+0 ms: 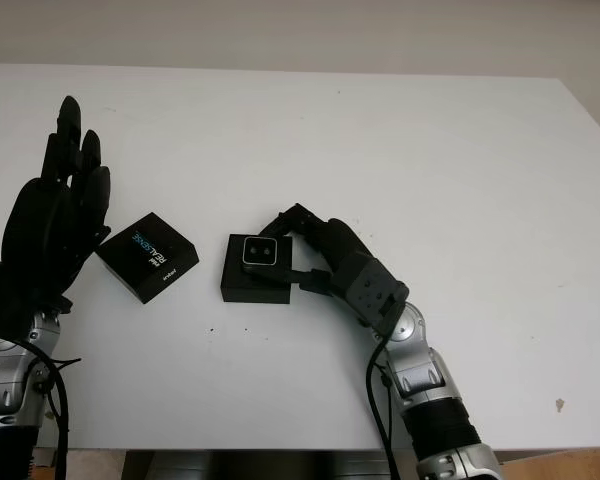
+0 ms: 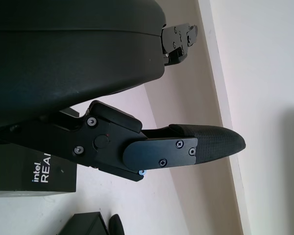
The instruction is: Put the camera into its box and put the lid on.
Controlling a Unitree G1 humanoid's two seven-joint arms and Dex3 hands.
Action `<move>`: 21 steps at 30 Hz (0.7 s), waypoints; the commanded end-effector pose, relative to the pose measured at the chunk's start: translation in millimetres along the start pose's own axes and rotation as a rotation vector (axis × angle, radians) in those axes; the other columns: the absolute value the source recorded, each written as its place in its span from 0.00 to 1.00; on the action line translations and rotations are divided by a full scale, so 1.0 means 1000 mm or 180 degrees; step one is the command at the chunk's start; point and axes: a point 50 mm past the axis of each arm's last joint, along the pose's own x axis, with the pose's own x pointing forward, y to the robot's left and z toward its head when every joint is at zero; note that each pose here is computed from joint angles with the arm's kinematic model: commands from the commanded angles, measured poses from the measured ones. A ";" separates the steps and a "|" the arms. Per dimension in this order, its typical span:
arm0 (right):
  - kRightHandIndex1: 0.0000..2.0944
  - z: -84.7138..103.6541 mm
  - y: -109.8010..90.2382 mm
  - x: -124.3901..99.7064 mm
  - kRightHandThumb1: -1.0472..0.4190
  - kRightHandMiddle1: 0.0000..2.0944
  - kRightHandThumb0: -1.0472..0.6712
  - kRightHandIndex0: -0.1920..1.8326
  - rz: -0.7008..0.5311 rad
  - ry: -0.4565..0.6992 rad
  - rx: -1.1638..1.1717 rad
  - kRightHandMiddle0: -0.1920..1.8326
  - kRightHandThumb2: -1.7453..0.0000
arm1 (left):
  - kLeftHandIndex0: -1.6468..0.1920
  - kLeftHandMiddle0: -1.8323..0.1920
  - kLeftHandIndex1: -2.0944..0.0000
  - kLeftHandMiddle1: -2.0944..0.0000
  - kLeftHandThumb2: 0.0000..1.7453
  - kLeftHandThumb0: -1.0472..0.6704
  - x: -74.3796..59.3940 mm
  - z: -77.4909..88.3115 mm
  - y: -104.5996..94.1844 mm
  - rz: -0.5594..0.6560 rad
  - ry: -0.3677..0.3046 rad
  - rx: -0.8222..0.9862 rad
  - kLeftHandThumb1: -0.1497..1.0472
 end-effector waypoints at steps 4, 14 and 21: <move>0.09 -0.014 0.002 -0.008 0.04 0.72 0.33 0.23 0.0034 0.0188 -0.0021 0.27 0.97 | 1.00 1.00 1.00 1.00 0.28 0.15 0.003 0.006 0.002 0.0000 -0.0076 0.0008 1.00; 0.08 -0.013 0.004 -0.006 0.04 0.73 0.33 0.23 0.0054 0.0177 -0.0086 0.27 0.97 | 1.00 1.00 1.00 1.00 0.28 0.15 0.004 0.007 0.002 0.0037 -0.0068 0.0022 1.00; 0.08 -0.011 0.003 -0.006 0.04 0.73 0.33 0.23 0.0036 0.0146 -0.0210 0.27 0.97 | 1.00 1.00 1.00 1.00 0.28 0.15 0.003 0.007 0.001 0.0029 -0.0073 -0.0006 1.00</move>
